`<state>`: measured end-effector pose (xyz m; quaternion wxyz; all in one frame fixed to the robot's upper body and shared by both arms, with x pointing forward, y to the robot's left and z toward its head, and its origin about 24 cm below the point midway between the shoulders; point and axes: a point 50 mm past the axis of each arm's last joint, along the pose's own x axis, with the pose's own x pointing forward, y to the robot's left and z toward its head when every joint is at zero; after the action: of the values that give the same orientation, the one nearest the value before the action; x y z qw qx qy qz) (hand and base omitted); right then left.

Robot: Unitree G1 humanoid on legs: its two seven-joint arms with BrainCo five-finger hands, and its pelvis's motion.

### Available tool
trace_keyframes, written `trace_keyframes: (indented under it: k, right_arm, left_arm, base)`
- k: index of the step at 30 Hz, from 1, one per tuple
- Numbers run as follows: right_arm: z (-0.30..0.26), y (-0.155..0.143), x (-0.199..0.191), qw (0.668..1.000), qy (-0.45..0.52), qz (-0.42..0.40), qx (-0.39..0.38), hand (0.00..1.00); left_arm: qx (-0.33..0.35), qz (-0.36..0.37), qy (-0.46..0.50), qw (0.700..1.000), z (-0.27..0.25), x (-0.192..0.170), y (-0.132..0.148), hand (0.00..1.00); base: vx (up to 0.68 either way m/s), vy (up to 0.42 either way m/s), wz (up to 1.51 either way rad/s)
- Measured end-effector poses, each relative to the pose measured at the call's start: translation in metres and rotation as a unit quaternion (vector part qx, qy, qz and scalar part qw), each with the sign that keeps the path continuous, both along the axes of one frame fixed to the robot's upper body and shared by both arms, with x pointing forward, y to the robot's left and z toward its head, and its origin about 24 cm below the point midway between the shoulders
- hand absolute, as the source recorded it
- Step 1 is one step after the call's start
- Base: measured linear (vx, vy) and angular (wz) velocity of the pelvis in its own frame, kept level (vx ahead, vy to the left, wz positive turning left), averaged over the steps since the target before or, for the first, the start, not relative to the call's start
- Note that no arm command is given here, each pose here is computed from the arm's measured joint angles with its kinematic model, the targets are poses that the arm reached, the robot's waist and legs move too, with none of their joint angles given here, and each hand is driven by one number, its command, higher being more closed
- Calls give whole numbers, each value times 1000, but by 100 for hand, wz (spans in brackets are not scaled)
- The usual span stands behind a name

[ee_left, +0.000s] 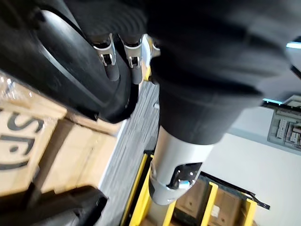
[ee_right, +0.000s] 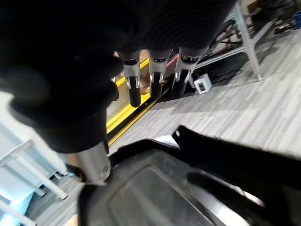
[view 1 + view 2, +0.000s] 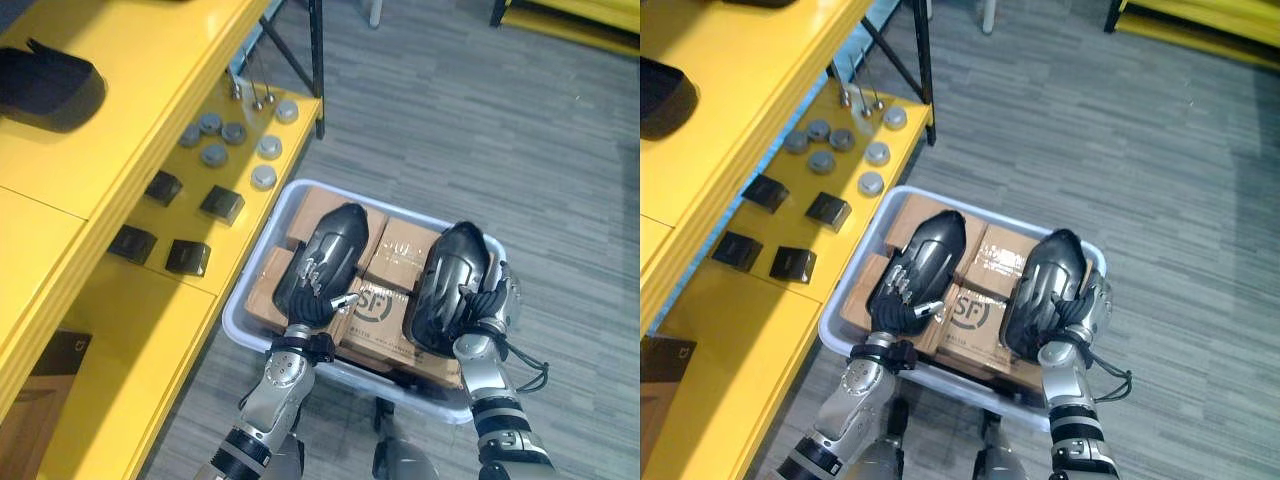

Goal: Walk over and take plastic housings, then place them on the shelf

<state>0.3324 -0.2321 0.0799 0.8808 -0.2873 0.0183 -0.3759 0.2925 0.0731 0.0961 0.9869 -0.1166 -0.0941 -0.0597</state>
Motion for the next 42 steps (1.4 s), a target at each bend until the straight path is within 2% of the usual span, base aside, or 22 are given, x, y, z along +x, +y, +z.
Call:
trace_keyframes:
  k: [5,12,13,22,31,37,42]
  right_arm:
    - [10,-20,4,999,-2,-49,-11,0]
    - [14,-35,8,995,4,-98,-8,0]
    - [16,-37,9,995,4,-101,-9,100]
    - [44,-72,26,996,9,-88,13,100]
    - [30,-74,24,997,37,-49,47,100]
    - [5,-63,8,998,55,-10,23,100]
    - [23,-53,-5,998,7,17,-54,100]
  left_arm:
    - [-16,1,-5,1000,4,-1,-5,0]
    - [-36,39,0,999,5,4,7,0]
    - [-36,41,4,999,4,4,7,0]
    - [-46,57,3,997,6,11,11,0]
    - [-56,85,4,995,7,14,25,0]
    - [-55,102,10,993,2,10,36,0]
    - [-29,83,-7,996,6,11,42,0]
  base:
    - [53,45,4]
    - [37,24,1]
    - [0,0,0]
    - [-5,6,0]
    - [35,-1,-1]
    - [27,12,0]
    - [7,20,-3]
